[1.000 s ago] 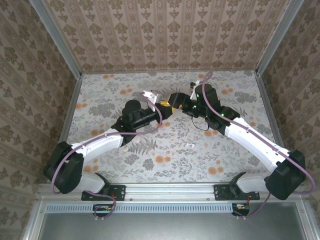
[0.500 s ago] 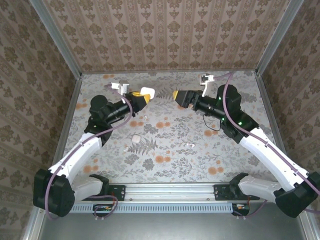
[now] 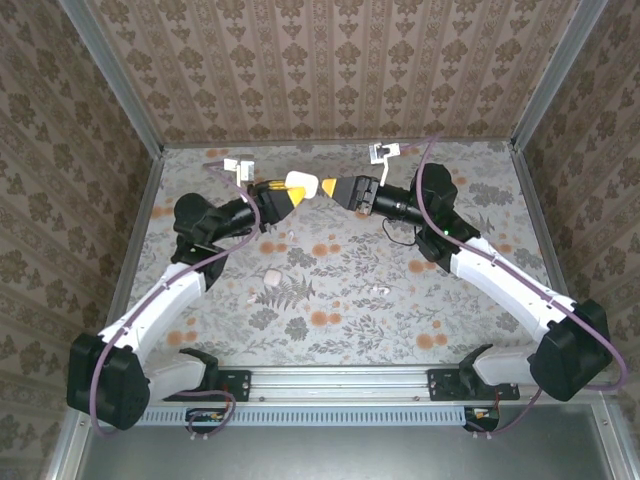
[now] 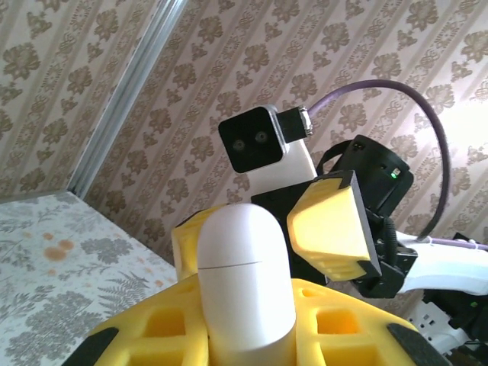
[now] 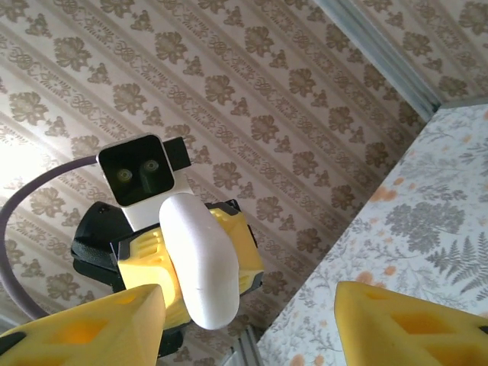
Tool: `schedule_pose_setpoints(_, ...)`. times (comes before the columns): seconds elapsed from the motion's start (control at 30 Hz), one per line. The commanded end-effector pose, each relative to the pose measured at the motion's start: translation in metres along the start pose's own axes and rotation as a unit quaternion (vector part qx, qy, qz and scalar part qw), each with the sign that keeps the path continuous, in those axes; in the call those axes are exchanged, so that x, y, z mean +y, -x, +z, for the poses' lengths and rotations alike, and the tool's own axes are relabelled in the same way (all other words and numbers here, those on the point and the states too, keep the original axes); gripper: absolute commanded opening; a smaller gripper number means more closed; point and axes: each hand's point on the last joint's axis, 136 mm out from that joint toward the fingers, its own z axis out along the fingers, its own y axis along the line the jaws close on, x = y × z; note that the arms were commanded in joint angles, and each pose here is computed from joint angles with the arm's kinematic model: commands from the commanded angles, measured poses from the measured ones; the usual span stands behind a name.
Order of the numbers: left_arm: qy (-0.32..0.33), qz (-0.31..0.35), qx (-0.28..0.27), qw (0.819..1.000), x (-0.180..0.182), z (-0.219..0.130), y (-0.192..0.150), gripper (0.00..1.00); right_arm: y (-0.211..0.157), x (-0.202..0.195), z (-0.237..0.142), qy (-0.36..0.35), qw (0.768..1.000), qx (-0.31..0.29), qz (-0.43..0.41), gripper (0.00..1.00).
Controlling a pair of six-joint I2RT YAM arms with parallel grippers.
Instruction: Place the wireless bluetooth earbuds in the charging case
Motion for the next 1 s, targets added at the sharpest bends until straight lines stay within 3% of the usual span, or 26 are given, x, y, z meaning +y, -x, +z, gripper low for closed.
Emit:
schedule_pose_setpoints(0.0,-0.036,0.016,-0.010,0.999,-0.021,0.004,0.013,0.00,0.010,0.028,0.004,0.049,0.999,-0.006,-0.023,0.61)
schedule_pose_setpoints(0.37,-0.055,-0.004,-0.025,0.998,-0.018,0.010,0.018,0.00,0.010,0.027,0.024,0.078,0.997,0.018,-0.023,0.48)
schedule_pose_setpoints(0.83,-0.057,-0.020,-0.029,0.998,-0.013,0.013,0.019,0.00,-0.004,0.020,0.029,0.076,0.996,0.046,-0.019,0.18)
schedule_pose_setpoints(0.97,-0.046,-0.016,-0.024,0.999,-0.010,0.013,0.015,0.02,-0.007,0.018,0.028,0.068,0.996,0.054,-0.025,0.14)
